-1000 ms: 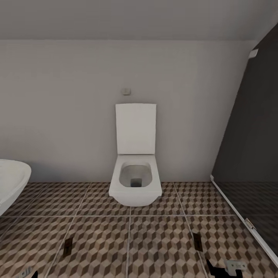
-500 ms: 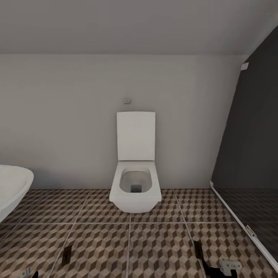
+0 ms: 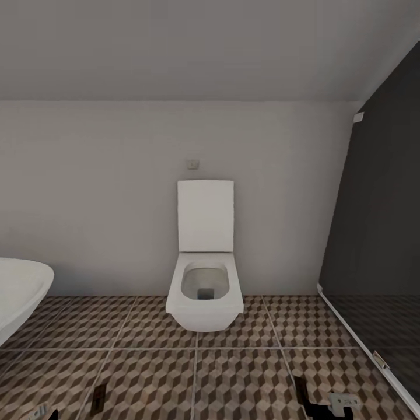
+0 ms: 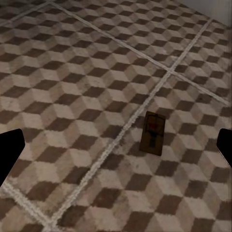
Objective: Take the four mousetraps from the cabinet in the bathroom and place them on the bathroom floor. Make sure all four end up on the same floor surface, and ensure that at least two of them are either under or directly next to the same bathroom sink.
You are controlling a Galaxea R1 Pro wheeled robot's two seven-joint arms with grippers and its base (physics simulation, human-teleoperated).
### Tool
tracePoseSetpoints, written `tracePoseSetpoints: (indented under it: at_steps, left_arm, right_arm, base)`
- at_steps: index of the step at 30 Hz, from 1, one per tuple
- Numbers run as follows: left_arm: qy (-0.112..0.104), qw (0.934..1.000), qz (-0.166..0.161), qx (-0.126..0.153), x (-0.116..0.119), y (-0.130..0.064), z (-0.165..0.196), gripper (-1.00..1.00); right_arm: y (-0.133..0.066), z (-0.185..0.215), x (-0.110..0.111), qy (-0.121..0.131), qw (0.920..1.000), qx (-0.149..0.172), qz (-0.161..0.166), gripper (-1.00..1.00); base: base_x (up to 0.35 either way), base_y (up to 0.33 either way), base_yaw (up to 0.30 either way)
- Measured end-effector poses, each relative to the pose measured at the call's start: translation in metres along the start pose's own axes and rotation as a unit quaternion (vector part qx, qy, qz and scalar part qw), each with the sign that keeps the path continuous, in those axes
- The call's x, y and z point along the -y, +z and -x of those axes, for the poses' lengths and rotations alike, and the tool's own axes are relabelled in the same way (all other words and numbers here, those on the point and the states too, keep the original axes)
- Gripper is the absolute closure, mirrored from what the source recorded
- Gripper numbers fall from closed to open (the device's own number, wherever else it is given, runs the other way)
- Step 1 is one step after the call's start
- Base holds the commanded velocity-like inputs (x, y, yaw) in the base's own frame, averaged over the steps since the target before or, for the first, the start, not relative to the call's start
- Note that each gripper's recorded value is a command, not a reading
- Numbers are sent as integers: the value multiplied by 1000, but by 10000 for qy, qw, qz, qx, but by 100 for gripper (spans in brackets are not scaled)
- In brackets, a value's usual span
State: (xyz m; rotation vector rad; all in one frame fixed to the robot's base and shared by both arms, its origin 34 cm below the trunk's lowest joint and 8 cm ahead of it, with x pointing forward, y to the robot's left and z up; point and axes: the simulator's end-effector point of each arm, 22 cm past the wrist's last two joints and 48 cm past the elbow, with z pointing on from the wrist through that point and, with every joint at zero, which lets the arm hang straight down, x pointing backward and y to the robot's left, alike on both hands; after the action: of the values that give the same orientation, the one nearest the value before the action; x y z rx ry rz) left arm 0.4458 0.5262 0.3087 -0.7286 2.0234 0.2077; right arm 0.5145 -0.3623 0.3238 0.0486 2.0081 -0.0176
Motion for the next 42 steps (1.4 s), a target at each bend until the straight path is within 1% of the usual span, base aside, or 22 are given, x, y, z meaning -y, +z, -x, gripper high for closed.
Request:
tracePoseSetpoints:
  at_steps: [11,42]
  left_arm:
    - [-98,9997,-95,178,8,-3,18,-100]
    - [-96,9998,-96,169,28,-28,81,-100]
  right_arm:
    - [-1,21,-9,46,9997,220,54,-100]
    - [-13,91,-20,81,9997,217,105,-100]
  base:
    - [0,0,0]
    - [0,0,0]
